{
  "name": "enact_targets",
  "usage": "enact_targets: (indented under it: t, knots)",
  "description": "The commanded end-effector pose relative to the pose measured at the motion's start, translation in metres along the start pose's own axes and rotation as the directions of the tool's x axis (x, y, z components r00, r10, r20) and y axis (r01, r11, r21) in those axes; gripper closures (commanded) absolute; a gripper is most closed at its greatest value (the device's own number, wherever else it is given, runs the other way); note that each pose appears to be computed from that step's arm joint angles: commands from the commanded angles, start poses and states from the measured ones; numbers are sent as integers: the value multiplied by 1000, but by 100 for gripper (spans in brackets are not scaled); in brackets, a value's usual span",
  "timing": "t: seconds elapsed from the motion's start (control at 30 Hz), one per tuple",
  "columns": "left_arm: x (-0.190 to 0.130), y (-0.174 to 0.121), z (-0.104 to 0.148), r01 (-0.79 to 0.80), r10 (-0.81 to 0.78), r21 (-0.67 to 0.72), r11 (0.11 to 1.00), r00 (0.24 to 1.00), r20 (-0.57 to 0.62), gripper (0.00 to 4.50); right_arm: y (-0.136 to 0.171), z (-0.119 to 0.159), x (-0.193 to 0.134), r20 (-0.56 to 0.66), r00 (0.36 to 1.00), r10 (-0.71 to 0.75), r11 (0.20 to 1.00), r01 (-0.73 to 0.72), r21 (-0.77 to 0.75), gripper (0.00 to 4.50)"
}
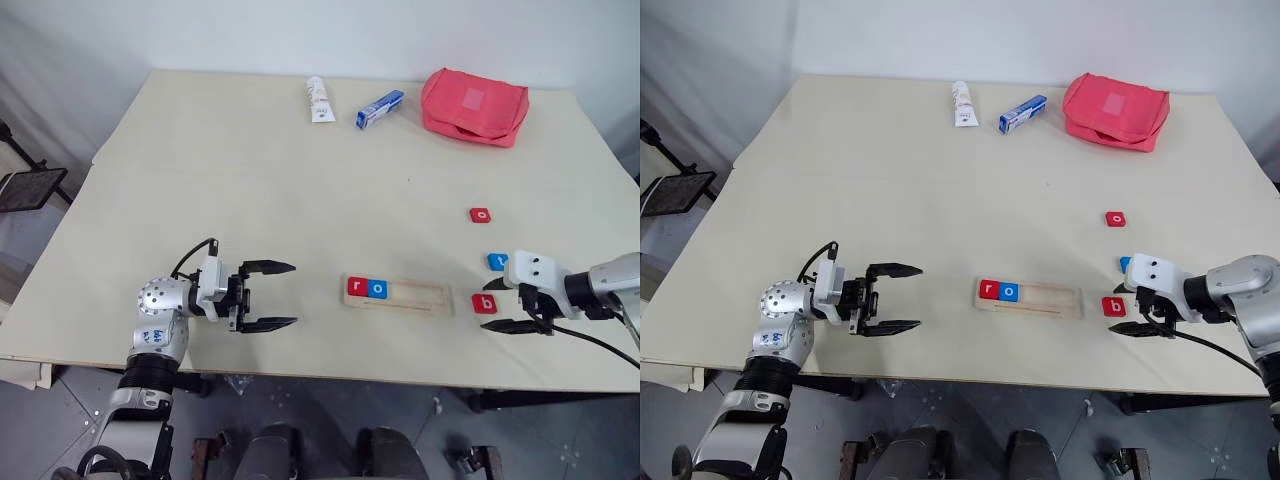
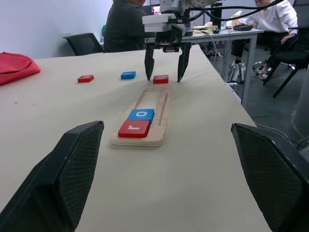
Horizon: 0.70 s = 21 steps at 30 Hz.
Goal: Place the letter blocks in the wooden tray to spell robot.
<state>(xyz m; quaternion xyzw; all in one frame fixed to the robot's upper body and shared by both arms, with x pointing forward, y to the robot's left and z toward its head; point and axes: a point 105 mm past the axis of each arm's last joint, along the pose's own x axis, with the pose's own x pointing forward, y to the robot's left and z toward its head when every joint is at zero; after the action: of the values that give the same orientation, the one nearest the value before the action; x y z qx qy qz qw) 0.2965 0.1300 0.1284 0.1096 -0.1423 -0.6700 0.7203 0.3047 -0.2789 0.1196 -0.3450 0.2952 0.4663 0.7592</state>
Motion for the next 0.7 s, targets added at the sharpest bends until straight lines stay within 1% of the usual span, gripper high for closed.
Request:
enact_targets:
  t: [0.03,0.1,0.13,0.17,0.27,0.37,0.5,0.57,0.6,0.67,0.7]
  knots:
    - [-3,2,9,-19,18,34,999,1000,15,0,-2,-3,-1,-15,1000,-12,1000,12,-2,193]
    - [-4,2,9,-20,19,32,999,1000,14,0,-2,-1,-1,-6,1000,-19,1000,19,-3,252]
    - [-5,2,9,-20,19,30,999,1000,13,0,-3,1,-3,-1,1000,-26,1000,26,-4,289]
    - [-5,2,9,-20,19,29,999,1000,12,0,-3,2,-4,1,1000,-31,1000,31,-5,304]
    - [-7,3,8,-13,13,25,1000,1000,7,0,-8,11,-11,27,997,-69,998,69,14,304]
    - [-8,7,7,-8,8,23,1000,1000,2,0,-11,29,-22,73,992,-99,995,98,22,304]
    - [-8,13,7,-8,8,26,1000,1000,0,0,-10,50,-34,106,987,-122,992,121,21,304]
    - [-7,15,6,-5,5,30,1000,1000,2,0,-8,67,-37,118,985,-124,992,123,9,304]
    - [-6,17,6,-4,4,32,999,1000,3,0,-7,73,-38,120,985,-121,993,122,5,304]
    - [-3,19,7,2,-2,36,999,1000,9,0,2,90,-30,104,992,-70,997,72,-17,304]
    - [-2,19,7,5,-5,38,999,1000,11,0,4,98,-25,116,992,-56,998,60,-28,304]
